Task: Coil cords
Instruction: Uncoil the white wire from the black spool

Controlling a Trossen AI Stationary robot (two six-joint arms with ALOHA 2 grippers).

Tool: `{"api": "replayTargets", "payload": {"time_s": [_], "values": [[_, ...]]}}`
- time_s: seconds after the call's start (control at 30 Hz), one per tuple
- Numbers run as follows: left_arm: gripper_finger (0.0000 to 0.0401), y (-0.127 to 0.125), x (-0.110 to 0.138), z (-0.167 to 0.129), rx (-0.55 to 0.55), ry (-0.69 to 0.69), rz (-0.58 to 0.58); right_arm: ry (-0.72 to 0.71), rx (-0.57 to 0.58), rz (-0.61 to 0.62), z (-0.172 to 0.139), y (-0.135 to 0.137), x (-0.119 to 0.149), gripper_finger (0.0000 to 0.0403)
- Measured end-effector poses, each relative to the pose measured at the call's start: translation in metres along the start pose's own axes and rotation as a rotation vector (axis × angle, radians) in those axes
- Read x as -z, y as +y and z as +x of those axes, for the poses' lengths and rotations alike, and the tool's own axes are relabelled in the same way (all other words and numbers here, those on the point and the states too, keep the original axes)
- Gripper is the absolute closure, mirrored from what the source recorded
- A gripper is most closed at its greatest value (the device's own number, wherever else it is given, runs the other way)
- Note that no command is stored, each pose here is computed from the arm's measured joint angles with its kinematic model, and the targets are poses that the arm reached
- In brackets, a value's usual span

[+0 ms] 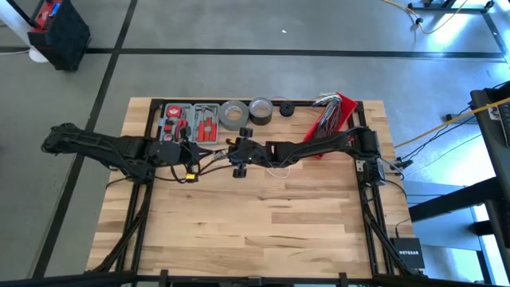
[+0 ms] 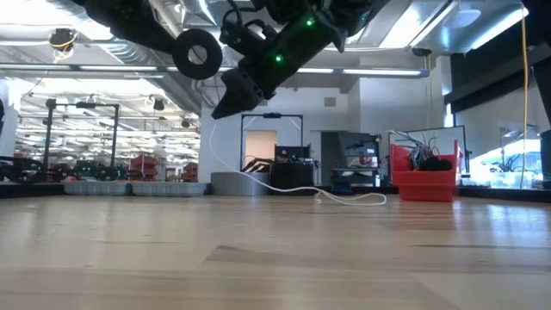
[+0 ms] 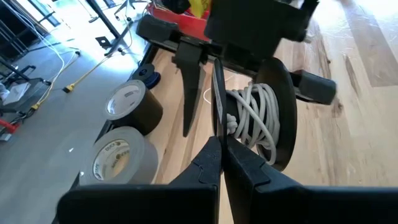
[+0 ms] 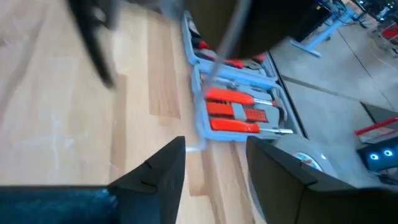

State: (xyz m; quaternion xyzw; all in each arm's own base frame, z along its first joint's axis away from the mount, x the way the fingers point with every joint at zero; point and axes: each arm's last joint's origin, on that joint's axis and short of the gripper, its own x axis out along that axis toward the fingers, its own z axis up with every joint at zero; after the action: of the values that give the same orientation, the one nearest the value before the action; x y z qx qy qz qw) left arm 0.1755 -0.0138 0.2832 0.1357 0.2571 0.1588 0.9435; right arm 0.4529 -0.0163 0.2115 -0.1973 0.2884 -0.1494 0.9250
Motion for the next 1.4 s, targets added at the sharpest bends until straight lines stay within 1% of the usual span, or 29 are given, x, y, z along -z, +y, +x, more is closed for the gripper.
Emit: {"api": "replayTargets", "payload": {"time_s": [0.1, 0.2, 0.33, 0.43, 0.53, 0.57, 0.6, 0.7, 0.8, 0.93, 1.03, 1.17, 1.23, 1.3, 1.4], "values": [[0.04, 0.0, 0.0, 0.0, 0.0, -0.001, 0.002, 0.008, 0.0, -0.003, 0.0, -0.001, 0.001, 0.0231], [0.04, 0.0, 0.0, 0.0, 0.0, -0.001, 0.002, -0.005, -0.025, -0.001, -0.001, 0.0, 0.0, 0.0252], [0.04, 0.0, 0.0, 0.0, 0.0, -0.001, -0.001, -0.01, -0.042, -0.001, -0.001, 0.0, 0.0, 0.0298], [0.04, 0.0, 0.0, 0.0, 0.0, -0.001, -0.001, -0.006, -0.043, -0.004, -0.001, 0.001, 0.0, 0.0342], [0.04, 0.0, 0.0, 0.0, 0.0, 0.0, -0.001, 0.013, -0.029, -0.028, -0.002, 0.0, 0.001, 0.0387], [0.04, 0.0, 0.0, 0.0, 0.0, 0.001, 0.0, 0.032, -0.024, -0.047, -0.004, -0.001, 0.001, 0.0393], [0.04, 0.0, 0.0, 0.0, 0.001, 0.003, 0.001, 0.047, -0.012, -0.057, -0.007, -0.001, 0.001, 0.0394], [0.04, 0.0, 0.003, 0.0, 0.001, 0.03, 0.014, 0.074, 0.045, -0.071, -0.021, -0.004, -0.006, 0.038], [0.04, 0.002, 0.005, 0.001, -0.008, 0.052, -0.001, 0.046, 0.078, -0.077, -0.042, 0.0, -0.019, 0.0379], [0.04, 0.007, 0.006, 0.003, -0.046, 0.063, -0.061, -0.032, 0.05, -0.106, -0.066, 0.014, -0.037, 0.0397], [0.04, 0.012, 0.005, 0.006, -0.077, 0.056, -0.097, -0.102, 0.024, -0.133, -0.074, 0.028, -0.046, 0.039], [0.04, 0.017, -0.006, 0.01, -0.11, -0.042, -0.155, -0.185, -0.091, -0.193, -0.079, 0.04, -0.051, 0.0389], [0.04, 0.019, -0.01, 0.01, -0.117, -0.081, -0.176, -0.164, -0.11, -0.23, -0.079, 0.043, -0.048, 0.0395], [0.04, 0.018, -0.012, 0.009, -0.115, -0.099, -0.175, -0.112, -0.106, -0.264, -0.077, 0.043, -0.043, 0.0398], [0.04, 0.017, -0.012, 0.008, -0.106, -0.101, -0.151, 0.007, -0.042, -0.293, -0.073, 0.035, -0.032, 0.0395]]}}
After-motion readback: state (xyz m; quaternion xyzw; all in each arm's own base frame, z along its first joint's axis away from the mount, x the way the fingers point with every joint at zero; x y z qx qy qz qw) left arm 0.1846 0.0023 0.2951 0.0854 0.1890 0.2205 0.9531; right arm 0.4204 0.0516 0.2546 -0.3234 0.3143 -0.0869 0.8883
